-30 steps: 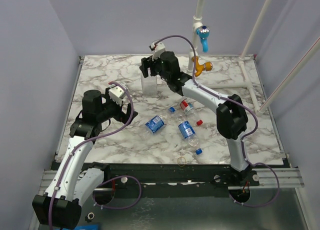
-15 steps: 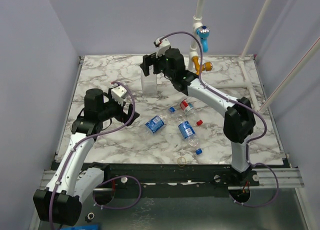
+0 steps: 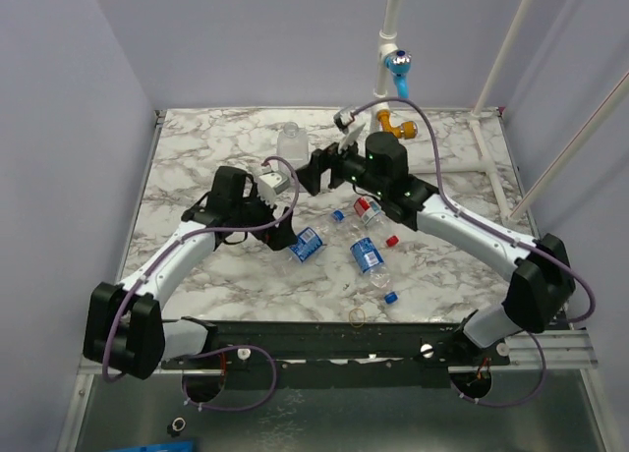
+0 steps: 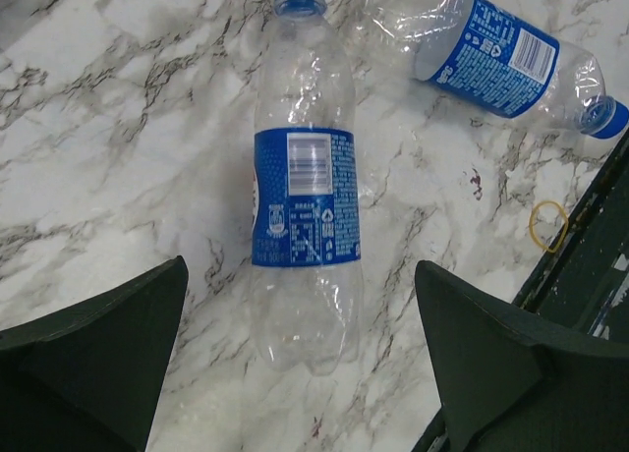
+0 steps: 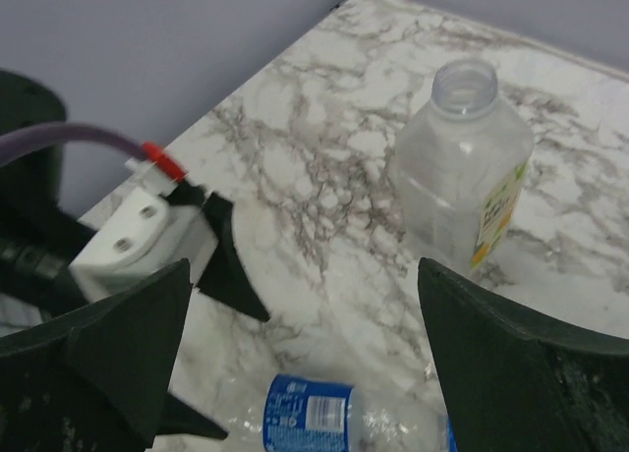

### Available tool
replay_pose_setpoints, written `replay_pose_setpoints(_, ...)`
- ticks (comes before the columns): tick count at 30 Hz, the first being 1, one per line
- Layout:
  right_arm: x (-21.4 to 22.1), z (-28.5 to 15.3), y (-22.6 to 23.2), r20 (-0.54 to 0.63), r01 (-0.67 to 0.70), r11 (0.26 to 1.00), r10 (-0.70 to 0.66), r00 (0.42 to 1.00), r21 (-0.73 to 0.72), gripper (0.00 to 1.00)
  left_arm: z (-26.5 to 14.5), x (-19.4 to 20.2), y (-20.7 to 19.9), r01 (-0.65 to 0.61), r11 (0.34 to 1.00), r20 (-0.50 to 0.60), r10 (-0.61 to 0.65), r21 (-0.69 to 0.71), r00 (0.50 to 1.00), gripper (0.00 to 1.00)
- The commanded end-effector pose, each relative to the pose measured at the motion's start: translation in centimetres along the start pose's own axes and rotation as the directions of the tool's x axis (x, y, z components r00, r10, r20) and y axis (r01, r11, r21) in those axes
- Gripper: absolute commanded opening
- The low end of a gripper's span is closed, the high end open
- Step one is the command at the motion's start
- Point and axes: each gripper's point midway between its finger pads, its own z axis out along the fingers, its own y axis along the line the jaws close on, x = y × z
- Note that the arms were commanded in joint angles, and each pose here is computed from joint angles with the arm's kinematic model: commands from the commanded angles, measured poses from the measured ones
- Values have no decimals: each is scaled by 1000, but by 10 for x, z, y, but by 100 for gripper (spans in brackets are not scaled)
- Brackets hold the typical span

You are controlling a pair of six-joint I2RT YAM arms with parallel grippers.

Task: Unscrew the bottle caps

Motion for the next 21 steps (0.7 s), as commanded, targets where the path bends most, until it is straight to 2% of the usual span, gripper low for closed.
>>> replay_pose_setpoints(1, 10, -39, 24, 18, -54, 994, 56, 998, -99, 100, 33, -21, 0, -19, 1000, 7, 19, -11, 1000, 99)
replay_pose_setpoints(7, 18, -77, 37, 13, -65, 991, 67, 998, -120, 100, 68, -17, 12, -92, 993, -46, 89, -71, 995, 99)
replay_pose_setpoints(12, 32, -90, 49, -42, -52, 983, 45, 998, -174, 100, 84, -5, 20, -125, 987, -90, 116, -97, 989, 99)
replay_pose_setpoints(21, 47, -110, 42, -85, -33, 991, 22, 996, -130, 100, 101, 30, 9, -155, 988, -169, 153, 1, 974, 99)
